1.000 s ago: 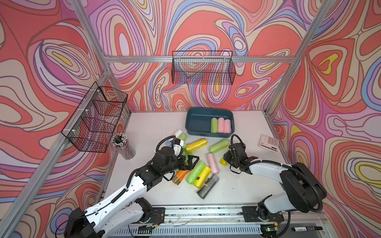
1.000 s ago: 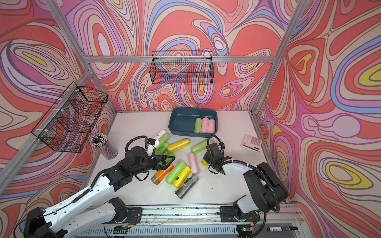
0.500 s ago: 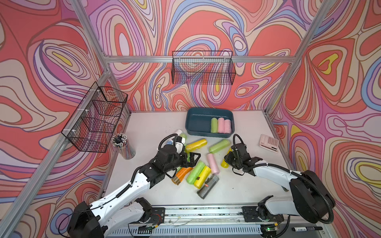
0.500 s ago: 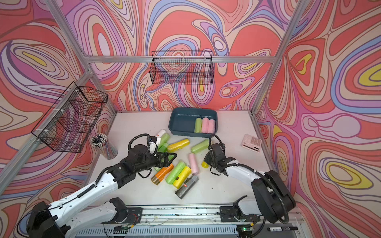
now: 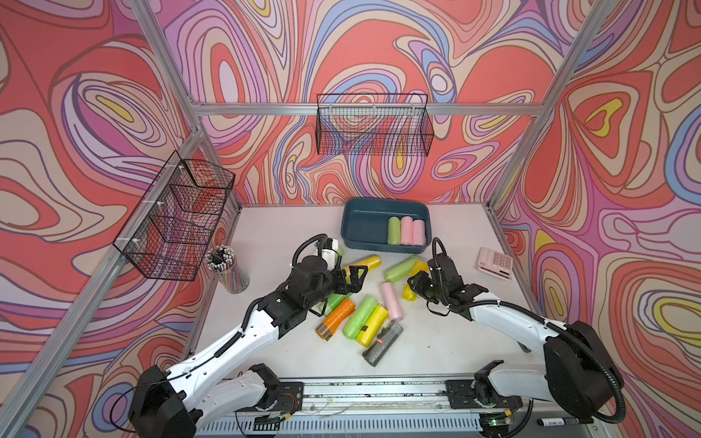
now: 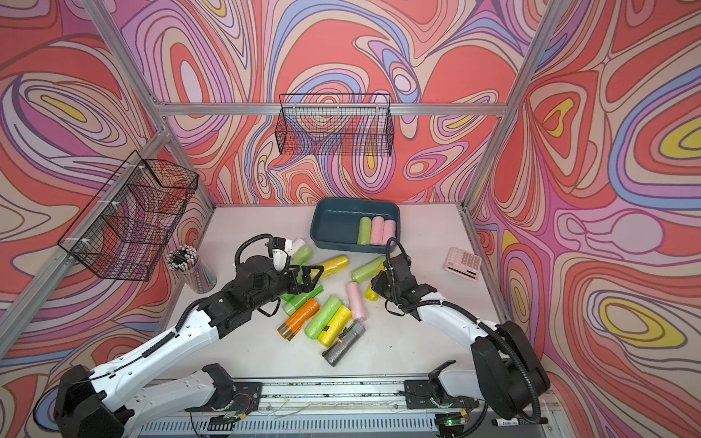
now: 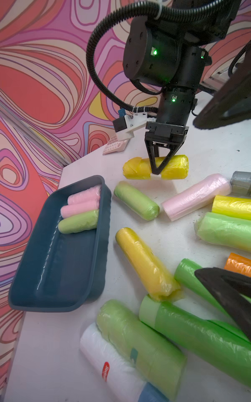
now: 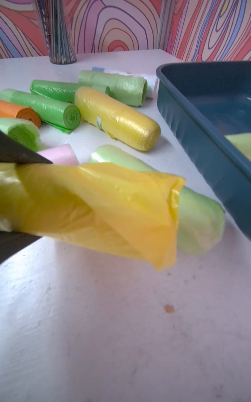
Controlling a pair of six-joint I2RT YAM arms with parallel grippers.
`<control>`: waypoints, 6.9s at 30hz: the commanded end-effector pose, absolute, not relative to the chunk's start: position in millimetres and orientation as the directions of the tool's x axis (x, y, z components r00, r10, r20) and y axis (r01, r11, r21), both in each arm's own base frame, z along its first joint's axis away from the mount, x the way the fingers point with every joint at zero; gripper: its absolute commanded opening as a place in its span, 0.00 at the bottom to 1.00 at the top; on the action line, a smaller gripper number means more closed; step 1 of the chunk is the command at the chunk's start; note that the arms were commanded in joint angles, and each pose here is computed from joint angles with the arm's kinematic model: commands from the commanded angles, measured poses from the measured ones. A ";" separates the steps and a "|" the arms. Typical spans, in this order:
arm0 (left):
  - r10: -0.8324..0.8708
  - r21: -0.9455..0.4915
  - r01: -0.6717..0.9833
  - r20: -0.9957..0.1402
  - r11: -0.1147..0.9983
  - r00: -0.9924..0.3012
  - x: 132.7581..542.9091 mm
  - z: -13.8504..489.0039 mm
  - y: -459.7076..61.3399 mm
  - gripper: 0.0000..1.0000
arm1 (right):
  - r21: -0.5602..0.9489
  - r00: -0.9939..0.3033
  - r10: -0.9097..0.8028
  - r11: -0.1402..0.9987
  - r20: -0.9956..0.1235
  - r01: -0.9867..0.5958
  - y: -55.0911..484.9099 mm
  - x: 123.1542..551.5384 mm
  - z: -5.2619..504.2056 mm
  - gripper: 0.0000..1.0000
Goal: Put the roll of trash bags into the storage box
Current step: Pick up the roll of trash bags from the center of the board, then place the roll of trash bags in the storage box, then pick up the roll of trash bags from the center of the board.
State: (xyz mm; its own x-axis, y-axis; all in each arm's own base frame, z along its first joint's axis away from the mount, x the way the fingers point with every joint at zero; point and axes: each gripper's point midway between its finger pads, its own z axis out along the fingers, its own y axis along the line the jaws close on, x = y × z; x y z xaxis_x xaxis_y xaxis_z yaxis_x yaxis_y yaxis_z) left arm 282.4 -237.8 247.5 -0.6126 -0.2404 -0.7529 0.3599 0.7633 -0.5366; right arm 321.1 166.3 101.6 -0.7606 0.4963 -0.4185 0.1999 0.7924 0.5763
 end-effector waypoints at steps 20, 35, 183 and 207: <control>-0.100 -0.344 0.364 -0.831 0.865 -0.547 324.5 283.0 -248.9 1.00 | 0.452 -0.722 0.279 0.890 -0.634 -0.053 221.9 444.2 172.4 0.13; -0.077 -0.274 0.312 -0.849 0.910 -0.522 319.5 282.4 -224.7 1.00 | 0.408 -0.705 0.239 0.909 -0.667 -0.078 251.0 523.1 155.0 0.09; 0.043 -0.351 0.332 -0.629 0.876 -0.776 272.3 195.6 -234.9 1.00 | 0.490 -0.903 0.140 0.867 -0.407 -0.086 238.7 281.1 58.4 0.58; 0.030 -0.251 0.280 -0.692 0.927 -0.721 283.4 187.3 -211.7 1.00 | 0.151 -0.910 0.130 0.986 -0.393 0.076 201.9 288.7 12.2 0.49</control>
State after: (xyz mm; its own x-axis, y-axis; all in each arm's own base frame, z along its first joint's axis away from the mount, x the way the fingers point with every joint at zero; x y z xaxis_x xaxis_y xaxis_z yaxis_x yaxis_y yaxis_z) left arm 281.2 -213.9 183.7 -0.7486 0.0361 -0.6621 0.2781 0.9235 -0.2641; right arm 303.9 232.6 37.8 -0.8853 0.1252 -0.4478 -0.0064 0.9597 0.2810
